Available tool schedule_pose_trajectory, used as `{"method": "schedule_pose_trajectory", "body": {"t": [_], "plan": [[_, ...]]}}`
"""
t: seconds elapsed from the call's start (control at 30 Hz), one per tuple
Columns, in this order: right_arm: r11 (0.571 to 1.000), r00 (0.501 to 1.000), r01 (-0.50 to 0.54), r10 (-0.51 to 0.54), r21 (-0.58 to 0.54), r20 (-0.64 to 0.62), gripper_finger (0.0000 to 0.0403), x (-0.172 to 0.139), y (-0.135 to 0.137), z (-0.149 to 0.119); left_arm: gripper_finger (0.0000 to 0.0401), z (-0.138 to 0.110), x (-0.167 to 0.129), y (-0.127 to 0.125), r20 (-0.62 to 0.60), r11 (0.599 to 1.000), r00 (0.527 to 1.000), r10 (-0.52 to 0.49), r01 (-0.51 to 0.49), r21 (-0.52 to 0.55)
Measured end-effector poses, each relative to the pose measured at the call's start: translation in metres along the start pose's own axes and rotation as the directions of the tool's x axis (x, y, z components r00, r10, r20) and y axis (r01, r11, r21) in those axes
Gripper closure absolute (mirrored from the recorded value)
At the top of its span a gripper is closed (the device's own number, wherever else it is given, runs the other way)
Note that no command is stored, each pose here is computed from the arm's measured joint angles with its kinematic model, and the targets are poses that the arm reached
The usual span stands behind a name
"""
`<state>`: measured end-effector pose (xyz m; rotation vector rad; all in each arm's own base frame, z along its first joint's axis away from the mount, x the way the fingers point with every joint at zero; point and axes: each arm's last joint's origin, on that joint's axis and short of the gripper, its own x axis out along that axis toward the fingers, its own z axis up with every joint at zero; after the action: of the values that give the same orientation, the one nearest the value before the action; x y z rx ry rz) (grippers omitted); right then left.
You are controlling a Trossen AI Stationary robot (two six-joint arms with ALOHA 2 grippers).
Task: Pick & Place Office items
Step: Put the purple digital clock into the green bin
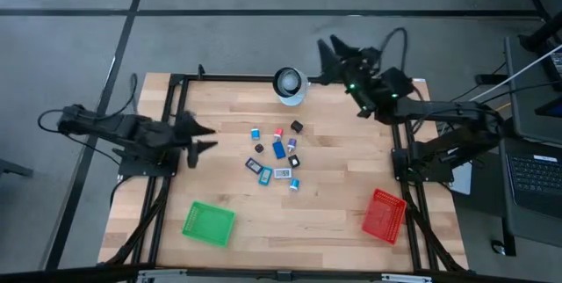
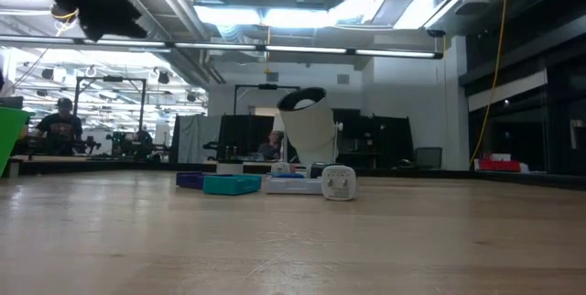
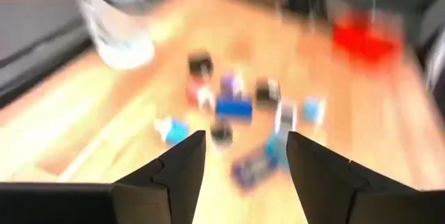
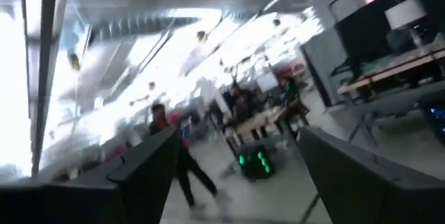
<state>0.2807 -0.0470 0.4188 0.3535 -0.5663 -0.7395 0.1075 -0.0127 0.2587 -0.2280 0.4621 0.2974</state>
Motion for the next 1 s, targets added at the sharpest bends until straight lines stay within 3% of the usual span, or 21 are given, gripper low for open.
{"method": "schedule_pose_trajectory", "body": {"t": [0.17,0.37,0.47,0.63,0.73,1.0], "plan": [[0.999,0.995,-0.038,0.039,0.011,-0.091,0.0096,-0.001,-0.003,-0.005,0.0186,0.008,0.034,-0.019,-0.291,0.963,0.953,-0.087,0.155,0.220],[0.995,0.975,-0.085,0.094,0.052,-0.203,0.0096,-0.003,-0.003,-0.014,0.0169,0.011,0.083,-0.035,-0.443,0.877,0.893,-0.083,0.276,0.393],[0.991,0.964,-0.125,0.134,0.052,-0.228,0.0096,-0.003,-0.003,-0.016,0.0166,0.009,0.110,-0.039,-0.472,0.848,0.876,-0.099,0.323,0.421],[0.975,0.941,-0.210,0.222,0.071,-0.256,0.0096,-0.003,-0.001,-0.016,0.0168,-0.003,0.154,-0.039,-0.581,0.846,0.810,-0.078,0.363,0.391],[0.963,0.926,-0.255,0.269,0.086,-0.265,0.0096,-0.004,0.001,-0.016,0.0170,-0.006,0.176,-0.038,-0.625,0.825,0.780,-0.040,0.379,0.420],[0.942,0.899,-0.318,0.336,0.107,-0.282,0.0096,-0.004,0.003,-0.016,0.0170,0.011,0.219,-0.038,-0.652,0.770,0.758,-0.010,0.422,0.479]]}}
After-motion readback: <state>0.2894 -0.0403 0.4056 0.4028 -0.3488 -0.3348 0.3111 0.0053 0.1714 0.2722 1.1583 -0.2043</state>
